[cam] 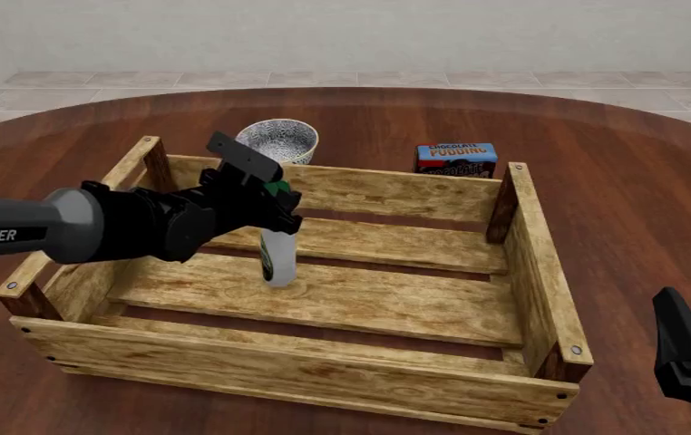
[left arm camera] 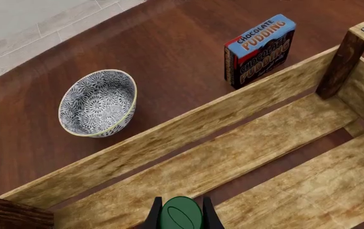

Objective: Pick up the salad dressing and put it in the tray.

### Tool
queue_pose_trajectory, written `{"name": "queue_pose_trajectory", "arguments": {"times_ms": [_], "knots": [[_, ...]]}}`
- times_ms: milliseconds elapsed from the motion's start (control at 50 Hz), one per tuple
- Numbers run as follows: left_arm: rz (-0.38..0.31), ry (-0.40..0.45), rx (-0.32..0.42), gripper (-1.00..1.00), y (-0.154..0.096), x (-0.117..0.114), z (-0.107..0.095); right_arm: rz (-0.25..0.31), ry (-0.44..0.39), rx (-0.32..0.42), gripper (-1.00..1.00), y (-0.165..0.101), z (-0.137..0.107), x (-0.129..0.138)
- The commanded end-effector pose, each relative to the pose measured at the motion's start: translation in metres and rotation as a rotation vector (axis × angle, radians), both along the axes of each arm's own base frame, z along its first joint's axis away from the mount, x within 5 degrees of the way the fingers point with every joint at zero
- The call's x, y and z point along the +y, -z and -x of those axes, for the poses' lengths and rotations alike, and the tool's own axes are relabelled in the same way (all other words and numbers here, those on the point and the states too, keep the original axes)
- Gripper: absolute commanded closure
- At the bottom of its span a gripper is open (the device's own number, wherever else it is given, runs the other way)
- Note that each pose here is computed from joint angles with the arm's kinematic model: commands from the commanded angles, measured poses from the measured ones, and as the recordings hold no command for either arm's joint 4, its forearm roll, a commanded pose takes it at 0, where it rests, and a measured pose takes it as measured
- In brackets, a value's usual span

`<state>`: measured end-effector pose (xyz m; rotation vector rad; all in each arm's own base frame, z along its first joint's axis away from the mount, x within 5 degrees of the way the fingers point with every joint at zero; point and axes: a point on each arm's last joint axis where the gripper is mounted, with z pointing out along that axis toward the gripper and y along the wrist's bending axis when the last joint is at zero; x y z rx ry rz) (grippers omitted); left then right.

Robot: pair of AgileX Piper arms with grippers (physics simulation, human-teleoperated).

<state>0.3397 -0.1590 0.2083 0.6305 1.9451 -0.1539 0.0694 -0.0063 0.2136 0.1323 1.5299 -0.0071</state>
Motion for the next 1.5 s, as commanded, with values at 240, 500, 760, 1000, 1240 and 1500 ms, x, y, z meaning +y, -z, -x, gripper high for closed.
{"name": "queue_pose_trajectory", "arguments": {"times_ms": [240, 500, 760, 1000, 1240, 1500], "knots": [[-0.017, 0.011, 0.008, 1.0, 0.011, -0.001, 0.001, -0.001, 0.002, -0.001, -1.0, -0.001, 0.001, 0.0], [-0.025, 0.015, 0.018, 1.0, 0.018, -0.002, 0.001, -0.002, 0.003, -0.001, -1.0, 0.0, 0.0, 0.0], [-0.023, 0.015, 0.018, -1.0, 0.015, -0.002, 0.001, -0.002, 0.004, -0.001, -1.0, 0.0, -0.001, 0.0], [-0.031, 0.019, 0.007, -1.0, 0.013, -0.001, 0.002, -0.002, 0.003, -0.001, -1.0, 0.0, 0.0, 0.0], [-0.034, 0.021, 0.003, -1.0, 0.009, -0.001, 0.002, -0.003, 0.004, -0.002, -1.0, 0.0, 0.0, 0.0], [-0.038, 0.017, -0.002, -1.0, 0.006, 0.002, 0.002, -0.003, 0.005, -0.002, -1.0, 0.0, 0.001, 0.0]]}}
